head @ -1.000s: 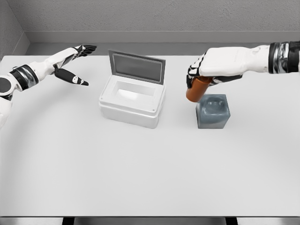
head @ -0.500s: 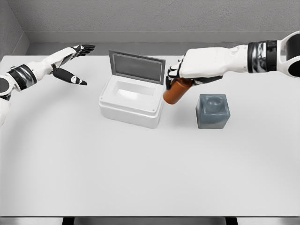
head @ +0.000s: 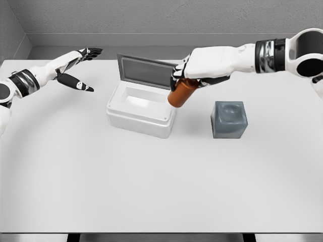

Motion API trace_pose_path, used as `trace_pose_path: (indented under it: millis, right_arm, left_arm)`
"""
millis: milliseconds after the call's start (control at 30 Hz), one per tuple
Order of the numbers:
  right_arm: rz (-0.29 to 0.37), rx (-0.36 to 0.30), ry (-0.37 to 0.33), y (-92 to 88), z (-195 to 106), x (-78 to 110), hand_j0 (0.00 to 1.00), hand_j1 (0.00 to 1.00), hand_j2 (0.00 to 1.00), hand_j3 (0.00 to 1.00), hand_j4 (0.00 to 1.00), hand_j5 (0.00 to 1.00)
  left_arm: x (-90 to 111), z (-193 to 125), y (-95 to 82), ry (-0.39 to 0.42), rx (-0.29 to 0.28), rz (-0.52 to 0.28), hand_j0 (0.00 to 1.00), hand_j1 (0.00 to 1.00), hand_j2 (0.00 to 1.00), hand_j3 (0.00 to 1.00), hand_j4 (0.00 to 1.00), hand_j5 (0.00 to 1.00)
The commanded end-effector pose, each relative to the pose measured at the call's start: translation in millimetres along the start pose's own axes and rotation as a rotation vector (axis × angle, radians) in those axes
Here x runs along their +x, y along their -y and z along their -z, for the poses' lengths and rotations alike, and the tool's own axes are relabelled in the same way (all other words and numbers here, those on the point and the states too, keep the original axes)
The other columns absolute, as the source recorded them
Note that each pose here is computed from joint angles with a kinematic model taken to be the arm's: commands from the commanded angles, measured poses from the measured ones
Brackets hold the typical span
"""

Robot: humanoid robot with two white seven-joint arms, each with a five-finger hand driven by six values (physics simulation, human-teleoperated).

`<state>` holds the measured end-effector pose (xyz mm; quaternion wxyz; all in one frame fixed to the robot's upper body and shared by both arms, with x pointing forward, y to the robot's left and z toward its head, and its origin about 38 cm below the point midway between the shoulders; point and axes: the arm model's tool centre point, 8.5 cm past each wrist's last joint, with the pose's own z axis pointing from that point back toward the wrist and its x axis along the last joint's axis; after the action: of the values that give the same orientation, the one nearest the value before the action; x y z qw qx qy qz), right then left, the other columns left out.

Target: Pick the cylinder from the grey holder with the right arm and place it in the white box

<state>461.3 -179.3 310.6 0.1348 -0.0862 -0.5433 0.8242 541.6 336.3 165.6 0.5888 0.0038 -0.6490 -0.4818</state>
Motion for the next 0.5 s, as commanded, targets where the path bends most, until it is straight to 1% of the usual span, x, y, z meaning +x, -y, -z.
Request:
trace_pose_path:
  millis: [0,100,167,233,300,367,467]
  right_arm:
    - [0.012,-0.002,-0.006,-0.9,4,-3.4,0.43,0.43,0.43,0.43,0.43,0.43]
    - [0.011,0.004,-0.005,-1.9,14,-5.5,0.43,0.43,0.43,0.43,0.43,0.43]
    - [0.012,0.004,-0.006,-2.0,16,-6.0,0.43,0.43,0.43,0.43,0.43,0.43]
    - [0.007,0.022,-0.017,-5.4,26,-10.1,0.43,0.43,0.43,0.43,0.43,0.43]
    - [0.007,0.026,-0.018,-6.2,28,-10.5,0.43,0.43,0.43,0.43,0.43,0.43]
    - [0.010,0.027,-0.031,-4.2,28,-15.5,0.43,0.43,0.43,0.43,0.43,0.43]
    - [0.016,0.037,-0.044,-7.4,34,-20.6,0.43,0.43,0.43,0.43,0.43,0.43]
  left_arm:
    - [1,0,-0.9,0.005,0.006,-0.007,1.00,1.00,1.00,1.00,1.00,1.00]
    - [0,-1,-0.7,0.003,0.006,-0.007,1.00,1.00,1.00,1.00,1.00,1.00]
    - [0,-1,-0.7,0.003,0.006,-0.007,1.00,1.00,1.00,1.00,1.00,1.00]
    - [0,-1,-0.7,0.003,0.006,-0.007,1.00,1.00,1.00,1.00,1.00,1.00]
    - [0,-1,-0.7,0.003,0.006,-0.007,1.00,1.00,1.00,1.00,1.00,1.00]
    - [0,-1,-0.7,0.003,0.006,-0.007,1.00,1.00,1.00,1.00,1.00,1.00]
    - [0,-1,-0.7,0.003,0.006,-0.007,1.00,1.00,1.00,1.00,1.00,1.00]
